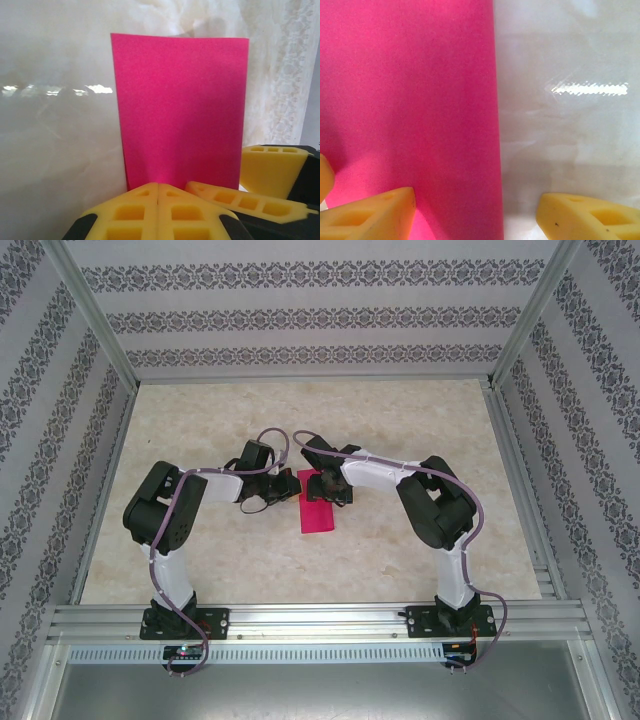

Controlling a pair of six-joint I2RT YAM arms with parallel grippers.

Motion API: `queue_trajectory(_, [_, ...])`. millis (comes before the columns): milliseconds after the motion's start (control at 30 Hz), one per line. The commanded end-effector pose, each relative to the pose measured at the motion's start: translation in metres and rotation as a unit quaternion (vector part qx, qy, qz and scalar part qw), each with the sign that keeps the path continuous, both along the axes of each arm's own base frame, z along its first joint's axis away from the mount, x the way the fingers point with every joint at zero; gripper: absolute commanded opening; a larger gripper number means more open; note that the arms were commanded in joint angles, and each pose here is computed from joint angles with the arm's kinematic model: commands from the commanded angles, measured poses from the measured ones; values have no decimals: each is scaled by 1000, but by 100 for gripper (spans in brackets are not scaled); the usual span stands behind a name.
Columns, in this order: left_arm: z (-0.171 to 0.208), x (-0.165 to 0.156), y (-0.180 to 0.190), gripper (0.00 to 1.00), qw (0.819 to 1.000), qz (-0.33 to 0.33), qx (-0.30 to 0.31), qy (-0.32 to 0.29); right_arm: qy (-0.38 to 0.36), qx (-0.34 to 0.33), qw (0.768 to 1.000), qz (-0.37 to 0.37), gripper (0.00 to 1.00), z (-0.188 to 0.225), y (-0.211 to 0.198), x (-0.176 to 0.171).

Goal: Fold a paper plane with a square sheet of paper (pick it up from the middle)

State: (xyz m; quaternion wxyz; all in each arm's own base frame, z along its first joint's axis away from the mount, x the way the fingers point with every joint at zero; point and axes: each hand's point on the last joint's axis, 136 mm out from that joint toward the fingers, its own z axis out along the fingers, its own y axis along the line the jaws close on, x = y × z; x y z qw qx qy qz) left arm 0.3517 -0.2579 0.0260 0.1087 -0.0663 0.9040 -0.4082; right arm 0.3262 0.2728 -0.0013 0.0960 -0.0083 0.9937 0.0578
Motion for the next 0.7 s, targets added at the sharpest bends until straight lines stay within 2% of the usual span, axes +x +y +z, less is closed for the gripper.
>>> queue_trajectory(0, [-3,1,-4,1,1000,-9,11,-2,117,-34,992,-11,70,-103,-25,-46])
queue_trajectory(367, [-26,-8,12,0,997,-10,74,35,109,-21,994,-8,70,-92,-21,-43])
queue_trajectory(467, [-33,-12,17,0,995,-10,93,47,95,16,995,-7,70,-72,-10,-35])
queue_trajectory(667, [-46,-17,25,0,990,-12,120,67,31,101,994,2,71,2,10,-14])
